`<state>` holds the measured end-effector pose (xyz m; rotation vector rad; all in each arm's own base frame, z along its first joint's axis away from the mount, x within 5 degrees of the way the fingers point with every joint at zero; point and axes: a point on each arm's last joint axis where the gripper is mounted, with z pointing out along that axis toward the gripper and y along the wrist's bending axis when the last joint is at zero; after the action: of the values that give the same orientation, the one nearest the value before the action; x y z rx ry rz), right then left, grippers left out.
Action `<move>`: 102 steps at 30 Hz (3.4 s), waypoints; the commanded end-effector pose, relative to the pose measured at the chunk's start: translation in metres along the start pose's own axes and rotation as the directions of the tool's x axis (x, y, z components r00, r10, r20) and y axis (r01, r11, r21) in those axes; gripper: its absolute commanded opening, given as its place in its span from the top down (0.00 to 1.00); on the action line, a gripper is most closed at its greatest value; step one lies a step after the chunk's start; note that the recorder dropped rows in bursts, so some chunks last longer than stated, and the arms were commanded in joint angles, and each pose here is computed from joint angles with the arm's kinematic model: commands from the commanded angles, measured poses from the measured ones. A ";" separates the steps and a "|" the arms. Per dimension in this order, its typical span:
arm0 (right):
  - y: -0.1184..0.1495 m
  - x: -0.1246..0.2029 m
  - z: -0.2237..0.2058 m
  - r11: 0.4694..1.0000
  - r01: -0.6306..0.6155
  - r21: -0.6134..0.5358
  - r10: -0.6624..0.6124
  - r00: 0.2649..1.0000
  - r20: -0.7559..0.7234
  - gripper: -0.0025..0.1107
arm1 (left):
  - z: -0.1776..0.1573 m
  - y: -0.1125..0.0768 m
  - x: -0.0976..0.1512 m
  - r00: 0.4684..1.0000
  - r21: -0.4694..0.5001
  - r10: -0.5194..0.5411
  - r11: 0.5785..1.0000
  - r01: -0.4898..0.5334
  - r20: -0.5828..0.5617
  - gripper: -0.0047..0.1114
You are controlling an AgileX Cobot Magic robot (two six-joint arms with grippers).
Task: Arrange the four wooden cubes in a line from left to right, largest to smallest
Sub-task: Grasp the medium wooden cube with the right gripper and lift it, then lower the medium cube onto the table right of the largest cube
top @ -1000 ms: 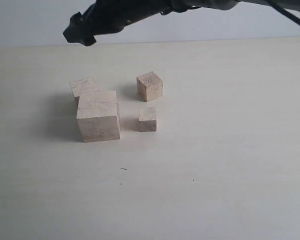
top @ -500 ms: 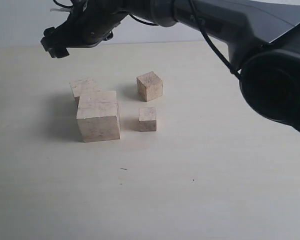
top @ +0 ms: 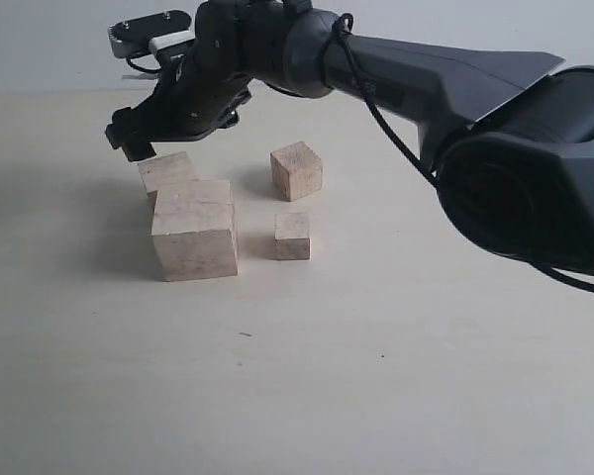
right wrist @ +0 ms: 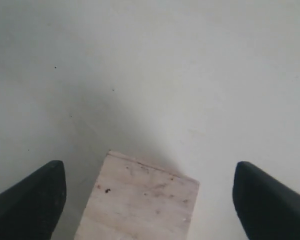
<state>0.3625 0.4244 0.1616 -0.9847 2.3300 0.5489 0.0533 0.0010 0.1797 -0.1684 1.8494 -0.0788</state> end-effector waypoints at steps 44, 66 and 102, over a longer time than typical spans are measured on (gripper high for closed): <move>0.020 -0.041 -0.043 0.997 0.057 -0.054 -0.053 0.996 0.076 0.98 | -0.001 0.000 -0.001 1.000 0.002 -0.001 1.000 0.001 0.014 0.96; 0.000 -0.030 -0.174 0.816 0.523 -0.244 -0.551 0.833 -0.056 0.98 | -0.001 0.000 -0.001 1.000 0.002 -0.001 1.000 0.001 0.014 0.96; -0.050 0.099 -0.068 0.518 0.657 -0.548 -0.805 0.590 -0.054 0.98 | -0.001 0.000 -0.001 1.000 0.002 -0.001 1.000 0.001 0.014 0.96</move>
<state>0.3133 0.3018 0.1495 -2.3082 1.7834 0.6924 0.0533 0.0010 0.1797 -0.1684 1.8494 -0.0788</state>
